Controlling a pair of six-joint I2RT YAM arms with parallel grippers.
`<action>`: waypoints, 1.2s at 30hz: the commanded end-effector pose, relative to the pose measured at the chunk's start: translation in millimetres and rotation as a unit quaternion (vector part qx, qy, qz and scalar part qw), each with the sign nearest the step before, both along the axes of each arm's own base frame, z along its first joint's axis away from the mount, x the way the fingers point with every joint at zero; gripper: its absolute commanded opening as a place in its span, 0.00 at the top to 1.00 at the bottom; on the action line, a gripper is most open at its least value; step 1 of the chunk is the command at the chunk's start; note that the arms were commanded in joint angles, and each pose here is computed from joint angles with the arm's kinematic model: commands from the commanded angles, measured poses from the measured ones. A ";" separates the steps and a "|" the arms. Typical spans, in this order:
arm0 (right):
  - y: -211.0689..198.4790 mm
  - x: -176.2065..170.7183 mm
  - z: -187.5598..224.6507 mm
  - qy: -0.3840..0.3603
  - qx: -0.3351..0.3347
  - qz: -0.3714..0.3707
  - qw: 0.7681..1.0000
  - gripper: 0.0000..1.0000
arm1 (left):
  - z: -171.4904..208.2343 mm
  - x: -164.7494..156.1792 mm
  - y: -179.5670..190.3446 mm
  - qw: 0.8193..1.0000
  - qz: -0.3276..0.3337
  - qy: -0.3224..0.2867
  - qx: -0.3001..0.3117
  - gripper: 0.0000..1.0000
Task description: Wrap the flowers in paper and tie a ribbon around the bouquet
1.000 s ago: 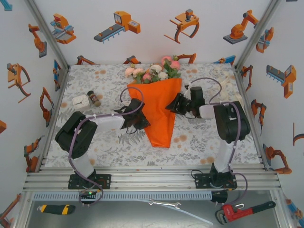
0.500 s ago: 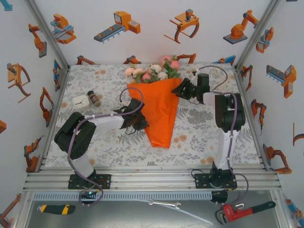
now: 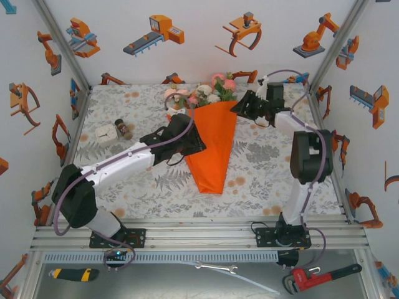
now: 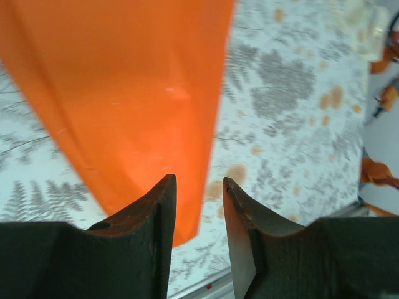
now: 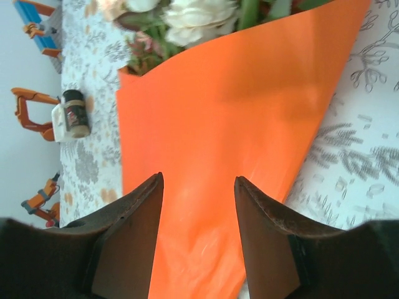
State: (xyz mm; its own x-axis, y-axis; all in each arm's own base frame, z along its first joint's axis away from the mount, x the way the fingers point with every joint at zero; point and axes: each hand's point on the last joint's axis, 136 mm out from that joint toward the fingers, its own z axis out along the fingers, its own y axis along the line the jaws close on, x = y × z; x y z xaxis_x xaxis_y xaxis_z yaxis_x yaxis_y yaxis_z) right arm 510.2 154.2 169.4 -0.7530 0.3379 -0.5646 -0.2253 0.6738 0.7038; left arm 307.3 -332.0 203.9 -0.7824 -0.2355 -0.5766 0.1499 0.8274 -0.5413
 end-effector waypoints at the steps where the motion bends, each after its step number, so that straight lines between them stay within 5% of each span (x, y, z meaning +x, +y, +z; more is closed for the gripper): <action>1: -1.8 -22.8 -5.0 0.001 -0.002 -0.014 1.000 0.52 | -1.5 -18.2 -31.6 0.998 -0.064 -0.009 0.024 0.62; 8: -7.1 -69.7 -20.7 0.034 0.010 -0.040 0.999 0.52 | -63.7 -34.5 -92.2 0.990 -0.126 0.022 0.060 0.62; 15: 13.9 -78.7 -44.6 0.074 0.024 -0.031 0.996 0.58 | -143.1 -35.6 -71.3 0.989 -0.091 0.078 0.090 0.64; 21: 19.2 -41.3 -73.1 0.105 0.052 -0.060 0.991 0.83 | -170.2 -49.4 -50.2 0.986 -0.077 0.105 0.104 0.65; 36: -4.1 69.3 -127.8 0.131 0.038 -0.118 0.984 0.82 | -183.0 -59.4 -44.6 0.986 -0.073 0.129 0.080 0.65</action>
